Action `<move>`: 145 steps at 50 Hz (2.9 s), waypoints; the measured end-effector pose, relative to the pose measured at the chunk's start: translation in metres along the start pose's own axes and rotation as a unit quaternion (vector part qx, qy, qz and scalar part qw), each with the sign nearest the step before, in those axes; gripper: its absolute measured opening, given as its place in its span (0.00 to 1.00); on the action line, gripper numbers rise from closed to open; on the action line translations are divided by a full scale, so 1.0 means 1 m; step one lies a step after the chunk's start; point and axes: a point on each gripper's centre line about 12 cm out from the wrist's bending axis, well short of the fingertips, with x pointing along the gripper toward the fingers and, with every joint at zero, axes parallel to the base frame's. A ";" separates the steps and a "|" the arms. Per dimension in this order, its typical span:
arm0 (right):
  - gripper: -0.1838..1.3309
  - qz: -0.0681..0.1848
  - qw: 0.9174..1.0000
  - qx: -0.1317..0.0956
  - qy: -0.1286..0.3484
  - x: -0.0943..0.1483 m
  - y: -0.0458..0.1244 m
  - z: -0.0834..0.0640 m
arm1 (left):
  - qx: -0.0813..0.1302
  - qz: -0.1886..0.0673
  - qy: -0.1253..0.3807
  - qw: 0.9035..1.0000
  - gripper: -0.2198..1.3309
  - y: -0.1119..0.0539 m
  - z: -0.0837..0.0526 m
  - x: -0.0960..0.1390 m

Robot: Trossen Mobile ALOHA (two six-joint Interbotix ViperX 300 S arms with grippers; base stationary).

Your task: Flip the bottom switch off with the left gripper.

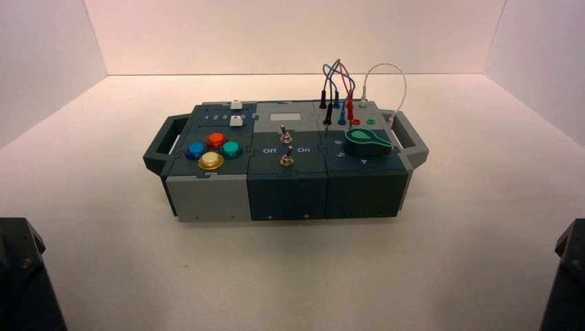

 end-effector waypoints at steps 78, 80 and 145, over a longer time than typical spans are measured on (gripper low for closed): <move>0.03 0.046 0.943 -0.004 0.331 0.014 0.014 0.027 | -0.018 -0.316 0.355 0.880 0.03 -0.108 0.050 0.024; 0.03 0.057 0.936 -0.002 0.349 0.015 0.018 0.025 | -0.020 -0.326 0.371 0.870 0.03 -0.117 0.049 0.026; 0.03 0.111 0.789 -0.016 0.604 0.069 0.071 -0.084 | -0.059 -0.202 0.582 0.785 0.03 -0.196 -0.019 0.022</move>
